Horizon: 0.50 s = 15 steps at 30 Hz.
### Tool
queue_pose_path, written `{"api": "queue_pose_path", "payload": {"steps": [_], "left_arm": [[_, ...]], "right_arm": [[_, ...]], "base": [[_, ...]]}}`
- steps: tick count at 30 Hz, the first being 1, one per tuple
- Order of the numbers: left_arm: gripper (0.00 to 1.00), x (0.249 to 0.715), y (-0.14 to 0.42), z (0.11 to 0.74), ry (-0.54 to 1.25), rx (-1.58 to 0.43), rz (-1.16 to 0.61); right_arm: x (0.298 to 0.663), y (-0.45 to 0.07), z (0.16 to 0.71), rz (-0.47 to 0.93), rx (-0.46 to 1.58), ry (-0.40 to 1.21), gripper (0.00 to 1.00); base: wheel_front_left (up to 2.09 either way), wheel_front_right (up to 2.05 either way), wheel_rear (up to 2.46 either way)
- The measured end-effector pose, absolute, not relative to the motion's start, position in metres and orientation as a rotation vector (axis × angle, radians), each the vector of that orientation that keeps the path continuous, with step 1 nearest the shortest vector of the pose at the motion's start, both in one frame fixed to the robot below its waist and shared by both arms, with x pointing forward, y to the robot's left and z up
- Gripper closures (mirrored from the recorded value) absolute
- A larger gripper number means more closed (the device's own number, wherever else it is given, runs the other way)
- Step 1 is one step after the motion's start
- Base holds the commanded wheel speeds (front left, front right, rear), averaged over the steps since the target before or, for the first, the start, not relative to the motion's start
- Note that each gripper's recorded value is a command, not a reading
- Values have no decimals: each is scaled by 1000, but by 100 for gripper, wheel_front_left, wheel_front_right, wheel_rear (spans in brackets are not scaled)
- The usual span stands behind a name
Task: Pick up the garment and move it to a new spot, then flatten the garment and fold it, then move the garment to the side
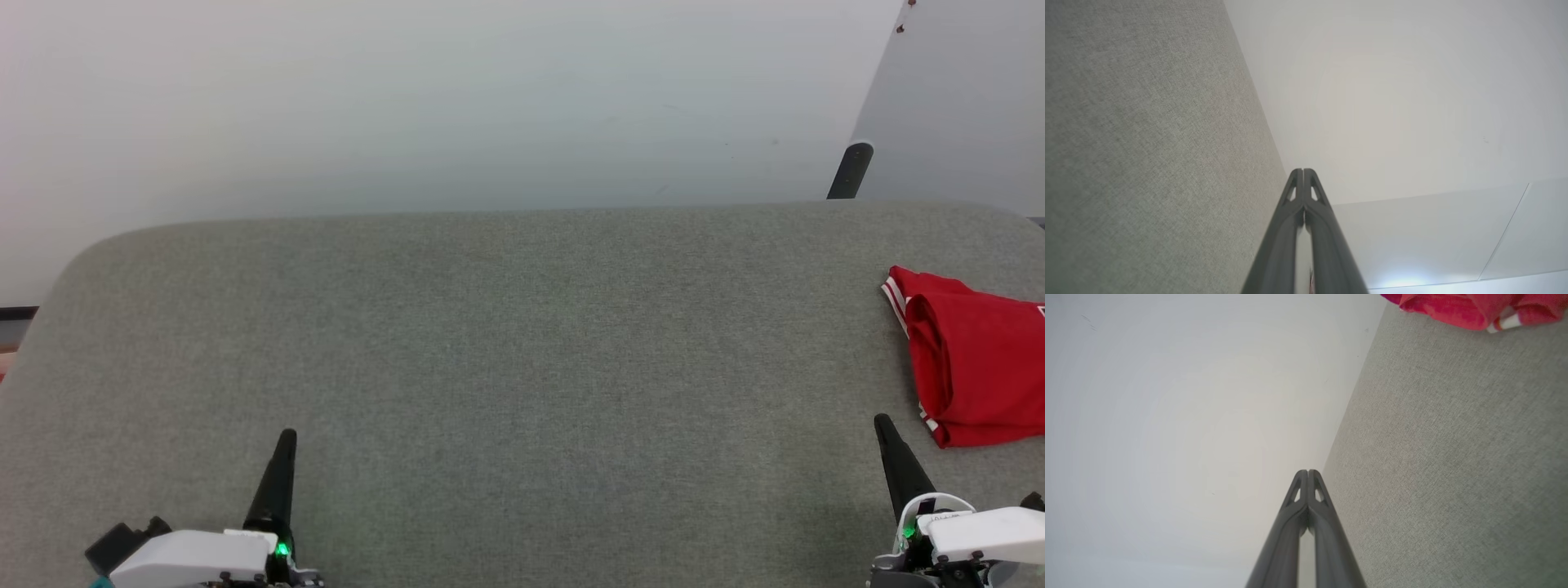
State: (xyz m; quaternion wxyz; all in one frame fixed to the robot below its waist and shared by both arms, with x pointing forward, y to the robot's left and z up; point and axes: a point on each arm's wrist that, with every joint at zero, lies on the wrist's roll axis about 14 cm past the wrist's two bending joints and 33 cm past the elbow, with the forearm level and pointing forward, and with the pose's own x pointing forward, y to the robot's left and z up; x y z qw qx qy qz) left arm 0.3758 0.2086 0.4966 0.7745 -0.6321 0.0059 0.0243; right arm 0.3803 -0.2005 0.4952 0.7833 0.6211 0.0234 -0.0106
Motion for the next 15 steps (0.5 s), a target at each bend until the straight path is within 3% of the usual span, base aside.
{"api": "queue_pose_path", "payload": {"steps": [15], "left_arm": [[100, 382, 204, 501, 12, -1470, 29]], "right_arm": [[384, -200, 499, -17, 1456, 32, 100]], "base": [[0, 0, 0]]}}
